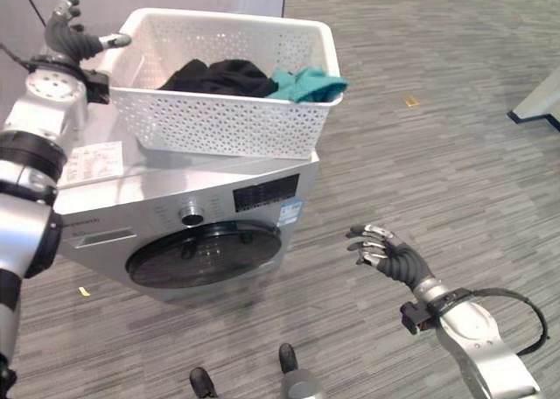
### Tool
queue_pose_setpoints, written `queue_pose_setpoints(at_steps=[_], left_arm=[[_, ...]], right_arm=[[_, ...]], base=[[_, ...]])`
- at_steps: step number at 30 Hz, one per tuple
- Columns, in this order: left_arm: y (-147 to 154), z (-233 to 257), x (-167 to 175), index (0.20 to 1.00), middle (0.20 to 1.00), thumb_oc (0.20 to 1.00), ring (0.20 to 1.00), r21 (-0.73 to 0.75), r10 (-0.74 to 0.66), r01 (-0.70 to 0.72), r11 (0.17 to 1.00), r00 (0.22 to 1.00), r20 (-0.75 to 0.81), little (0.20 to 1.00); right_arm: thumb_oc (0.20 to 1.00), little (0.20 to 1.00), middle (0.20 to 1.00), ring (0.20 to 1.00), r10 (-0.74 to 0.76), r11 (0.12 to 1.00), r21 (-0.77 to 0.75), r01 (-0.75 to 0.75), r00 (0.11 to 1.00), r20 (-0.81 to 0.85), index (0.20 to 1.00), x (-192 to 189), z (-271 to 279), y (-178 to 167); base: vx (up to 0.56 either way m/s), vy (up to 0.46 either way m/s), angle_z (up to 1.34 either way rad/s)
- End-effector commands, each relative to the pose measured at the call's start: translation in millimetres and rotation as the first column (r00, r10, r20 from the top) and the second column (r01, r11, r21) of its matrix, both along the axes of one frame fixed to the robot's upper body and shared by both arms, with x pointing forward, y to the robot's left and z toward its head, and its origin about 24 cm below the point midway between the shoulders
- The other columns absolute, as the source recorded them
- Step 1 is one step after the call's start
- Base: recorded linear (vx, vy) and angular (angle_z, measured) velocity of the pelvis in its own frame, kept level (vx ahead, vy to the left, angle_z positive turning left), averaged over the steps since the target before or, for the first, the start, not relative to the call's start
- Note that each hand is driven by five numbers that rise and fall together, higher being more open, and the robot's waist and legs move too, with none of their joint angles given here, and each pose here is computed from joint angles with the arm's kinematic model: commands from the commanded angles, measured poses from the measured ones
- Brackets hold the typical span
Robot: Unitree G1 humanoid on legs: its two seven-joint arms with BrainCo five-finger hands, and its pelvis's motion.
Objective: Grab the laundry basket,head to the washer,open it,put in the laundry and shut it.
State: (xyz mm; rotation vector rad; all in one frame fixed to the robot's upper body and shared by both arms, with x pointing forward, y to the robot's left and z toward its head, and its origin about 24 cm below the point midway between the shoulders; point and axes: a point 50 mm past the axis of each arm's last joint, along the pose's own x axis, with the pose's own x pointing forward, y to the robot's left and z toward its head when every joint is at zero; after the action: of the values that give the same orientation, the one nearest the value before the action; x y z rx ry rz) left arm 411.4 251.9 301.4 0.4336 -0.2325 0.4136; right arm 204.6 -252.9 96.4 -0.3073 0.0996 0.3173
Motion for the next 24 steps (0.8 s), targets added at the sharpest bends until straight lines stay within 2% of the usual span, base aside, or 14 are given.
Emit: queue_pose_setpoints(at_steps=[1,6,11,13,14,15,17,19,20,21,22,23,24], left_arm=[[-9,46,-6,1.0,1.0,1.0,1.0,-0.001,-0.007,0.007,1.0,0.99,0.142,1.0],[-11,48,-6,1.0,1.0,1.0,1.0,0.002,-0.011,0.011,1.0,0.988,0.154,1.0],[-40,69,-8,1.0,1.0,1.0,1.0,0.004,-0.089,0.091,0.996,0.962,0.259,1.0],[-54,86,-13,1.0,1.0,1.0,1.0,0.01,-0.131,0.135,0.991,0.936,0.326,1.0],[-69,110,-22,1.0,1.0,1.0,1.0,0.032,-0.191,0.195,0.98,0.894,0.404,1.0],[-69,110,-22,1.0,1.0,1.0,1.0,0.033,-0.191,0.194,0.98,0.894,0.405,1.0],[-77,136,-37,1.0,1.0,1.0,1.0,0.088,-0.241,0.227,0.97,0.843,0.481,1.0],[-79,143,-45,1.0,1.0,1.0,1.0,0.104,-0.278,0.264,0.959,0.804,0.525,1.0],[-87,147,-51,1.0,1.0,1.0,1.0,0.12,-0.327,0.316,0.941,0.759,0.562,1.0],[-86,146,-51,1.0,1.0,1.0,1.0,0.119,-0.326,0.316,0.941,0.76,0.562,1.0],[-103,142,-63,1.0,1.0,1.0,1.0,0.132,-0.415,0.433,0.892,0.665,0.622,1.0],[-112,131,-68,1.0,1.0,1.0,1.0,0.131,-0.456,0.497,0.858,0.617,0.641,1.0],[-124,107,-77,1.0,1.0,1.0,1.0,0.131,-0.519,0.599,0.79,0.54,0.662,1.0]], right_arm=[[0.2,0.2,0.2,0.2,0.038,0.996,-0.092,-0.023,0.986,0.16,0.2,10,40,-8],[0.2,0.2,0.2,0.2,0.051,0.995,-0.093,-0.036,0.986,0.16,0.2,13,39,-4],[0.2,0.2,0.2,0.2,0.07,0.994,-0.101,-0.051,0.979,0.193,0.2,20,42,2],[0.2,0.2,0.2,0.2,0.077,0.993,-0.107,-0.057,0.977,0.198,0.2,23,42,5],[0.2,0.2,0.2,0.2,0.088,0.992,-0.111,-0.067,0.975,0.203,0.2,27,44,7],[0.2,0.2,0.2,0.2,0.089,0.992,-0.11,-0.068,0.975,0.204,0.2,27,44,7],[0.2,0.2,0.2,0.2,0.101,0.991,-0.104,-0.081,0.974,0.204,0.2,29,46,9],[0.42,0.42,0.42,0.42,0.103,0.992,-0.087,-0.087,0.976,0.194,0.42,27,42,11],[0.47,0.47,0.47,0.47,0.096,0.994,-0.074,-0.084,0.977,0.19,0.47,26,39,11],[0.583,0.583,0.583,0.583,0.097,0.994,-0.075,-0.084,0.977,0.188,0.583,25,39,10],[0.853,0.853,0.853,0.853,0.073,0.996,-0.054,-0.064,0.982,0.173,0.853,23,32,9],[1.0,1.0,1.0,1.0,0.053,0.998,-0.037,-0.047,0.986,0.158,1.0,21,25,9],[1.0,1.0,1.0,1.0,0.016,1.0,-0.013,-0.015,0.991,0.135,1.0,19,15,7]], base=[[0.02,0.004,-0.03],[0.01,0.01,-0.09],[0.01,0.0,-0.08],[0.02,-0.008,-0.06],[0.02,-0.008,-0.05],[0.0,0.0,0.0],[0.01,-0.003,-0.02],[0.0,-0.016,-0.04],[-0.01,-0.014,0.06],[-0.02,-0.034,0.16],[-0.03,-0.05,0.29],[-0.08,-0.088,0.28],[-0.06,-0.062,0.37]])
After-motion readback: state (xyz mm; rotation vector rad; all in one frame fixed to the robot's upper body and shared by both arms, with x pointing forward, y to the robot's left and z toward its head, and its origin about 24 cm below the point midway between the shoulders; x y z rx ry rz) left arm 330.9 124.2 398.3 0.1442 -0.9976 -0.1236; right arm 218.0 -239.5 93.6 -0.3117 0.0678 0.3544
